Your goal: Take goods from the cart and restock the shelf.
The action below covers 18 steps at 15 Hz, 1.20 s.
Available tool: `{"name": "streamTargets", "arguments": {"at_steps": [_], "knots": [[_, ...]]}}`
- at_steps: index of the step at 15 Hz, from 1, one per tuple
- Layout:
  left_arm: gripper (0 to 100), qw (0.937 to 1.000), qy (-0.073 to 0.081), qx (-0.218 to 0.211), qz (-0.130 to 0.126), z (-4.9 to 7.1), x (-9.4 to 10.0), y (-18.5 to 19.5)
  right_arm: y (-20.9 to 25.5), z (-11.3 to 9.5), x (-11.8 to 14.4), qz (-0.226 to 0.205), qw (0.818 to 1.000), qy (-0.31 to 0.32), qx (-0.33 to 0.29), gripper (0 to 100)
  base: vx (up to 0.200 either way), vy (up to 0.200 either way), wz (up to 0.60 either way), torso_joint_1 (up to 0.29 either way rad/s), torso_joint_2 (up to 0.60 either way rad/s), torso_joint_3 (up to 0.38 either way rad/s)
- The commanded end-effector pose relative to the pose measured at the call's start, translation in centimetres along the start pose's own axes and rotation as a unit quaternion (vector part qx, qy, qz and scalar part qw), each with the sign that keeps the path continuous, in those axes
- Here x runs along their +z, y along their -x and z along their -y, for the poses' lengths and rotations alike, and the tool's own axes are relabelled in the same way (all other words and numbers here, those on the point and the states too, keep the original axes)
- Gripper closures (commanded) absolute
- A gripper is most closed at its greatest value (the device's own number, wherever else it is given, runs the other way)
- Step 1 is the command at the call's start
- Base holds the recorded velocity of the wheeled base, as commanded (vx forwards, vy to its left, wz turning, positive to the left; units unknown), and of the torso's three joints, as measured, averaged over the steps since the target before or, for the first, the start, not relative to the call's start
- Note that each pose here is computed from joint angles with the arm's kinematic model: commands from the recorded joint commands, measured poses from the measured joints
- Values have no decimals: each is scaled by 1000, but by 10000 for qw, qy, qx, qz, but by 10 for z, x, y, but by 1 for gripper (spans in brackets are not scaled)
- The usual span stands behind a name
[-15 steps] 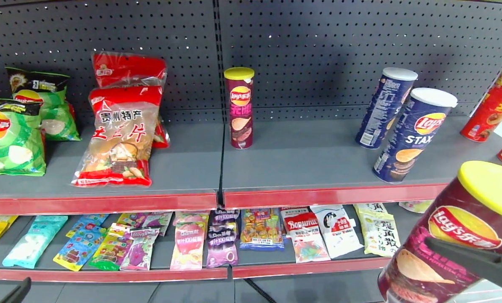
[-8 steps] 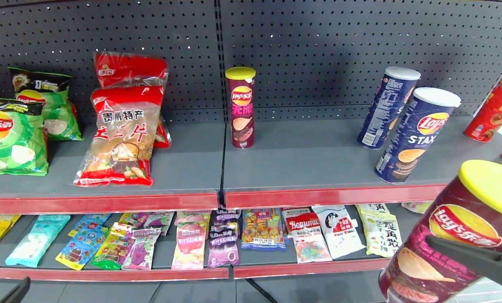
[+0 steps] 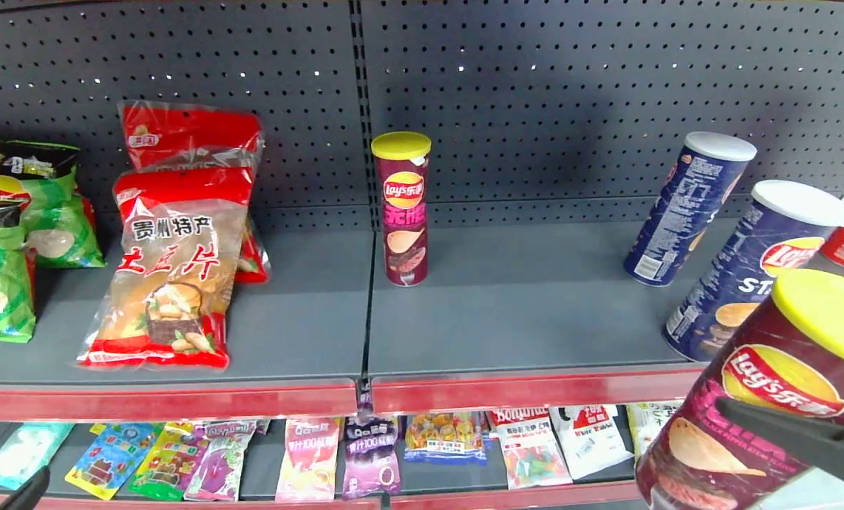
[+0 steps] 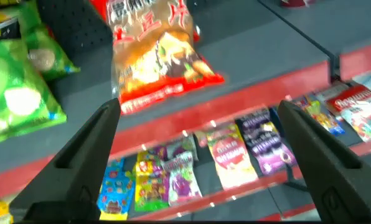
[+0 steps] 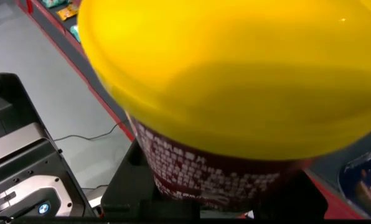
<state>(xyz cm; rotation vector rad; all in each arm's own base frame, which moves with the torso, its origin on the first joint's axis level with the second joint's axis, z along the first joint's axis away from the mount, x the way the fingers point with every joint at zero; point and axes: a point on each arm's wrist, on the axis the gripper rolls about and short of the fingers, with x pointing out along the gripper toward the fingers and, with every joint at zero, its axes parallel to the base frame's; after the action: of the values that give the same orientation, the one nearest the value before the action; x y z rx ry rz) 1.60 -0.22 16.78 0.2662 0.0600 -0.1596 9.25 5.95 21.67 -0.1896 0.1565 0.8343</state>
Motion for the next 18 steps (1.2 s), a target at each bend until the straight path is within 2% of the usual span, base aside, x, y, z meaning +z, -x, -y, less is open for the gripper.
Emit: {"name": "streamTargets", "arguments": {"at_steps": [1, 3, 5, 7, 9, 10, 12, 13, 14, 15, 16, 17, 18], "knots": [[0, 10000, 1, -15, 6, 0, 0, 0, 0, 0, 0, -10, 10000, 0, 24, 100, 0, 0, 0, 0, 0, 0], [0, 10000, -8, -24, 1, 0, 0, 0, -1, -1, 0, 5, 10000, 25, 82, 100, 0, 0, 0, 0, 0, 0], [0, 9997, -149, -205, -20, 1, 0, -2, -2, -7, 1, 25, 9994, 82, 337, 100, 0, 0, 0, 0, 0, 0], [0, 9989, -219, -397, -131, 1, 2, -9, -3, -13, 3, 83, 9981, 141, 600, 100, 0, 0, 0, 0, 0, 0], [0, 9937, -189, -1104, -107, 2, 15, -21, -2, -15, 3, 115, 9974, 169, 693, 100, 0, 0, 0, 0, 0, 0], [0, 9874, -131, -1565, -187, 2, 31, -41, -1, -15, 3, 121, 9974, 155, 692, 100, 0, 0, 0, 0, 0, 0], [0, 9765, -110, -2142, -192, 2, 64, -88, -1, -15, 4, 135, 9975, 150, 682, 100, 0, 0, 0, 0, 0, 0], [0, 9713, -109, -2372, -160, 4, 81, -112, -1, -15, 7, 187, 9974, 156, 681, 100, 0, 0, 0, 0, 0, 0], [0, 9634, -88, -2672, -179, 9, 92, -134, -1, -15, 8, 209, 9973, 170, 677, 100, 0, 0, 0, 0, 0, 0], [0, 9529, 80, -3025, -195, 15, 105, -167, -1, -15, 8, 216, 9973, 172, 676, 100, 0, 0, 0, 0, 0, 0], [0, 9491, 123, -3142, -167, 17, 110, -178, -1, -15, 8, 216, 9973, 164, 676, 100, 0, 0, 0, 0, 0, 0], [0, 9418, 143, -3355, -158, 23, 117, -212, -1, -15, 8, 215, 9974, 155, 669, 100, 0, 0, 0, 0, 0, 0], [0, 9392, 141, -3426, -148, 28, 118, -228, 0, -14, 8, 221, 9975, 155, 661, 100, 0, 0, 0, 0, 0, 0]]}}
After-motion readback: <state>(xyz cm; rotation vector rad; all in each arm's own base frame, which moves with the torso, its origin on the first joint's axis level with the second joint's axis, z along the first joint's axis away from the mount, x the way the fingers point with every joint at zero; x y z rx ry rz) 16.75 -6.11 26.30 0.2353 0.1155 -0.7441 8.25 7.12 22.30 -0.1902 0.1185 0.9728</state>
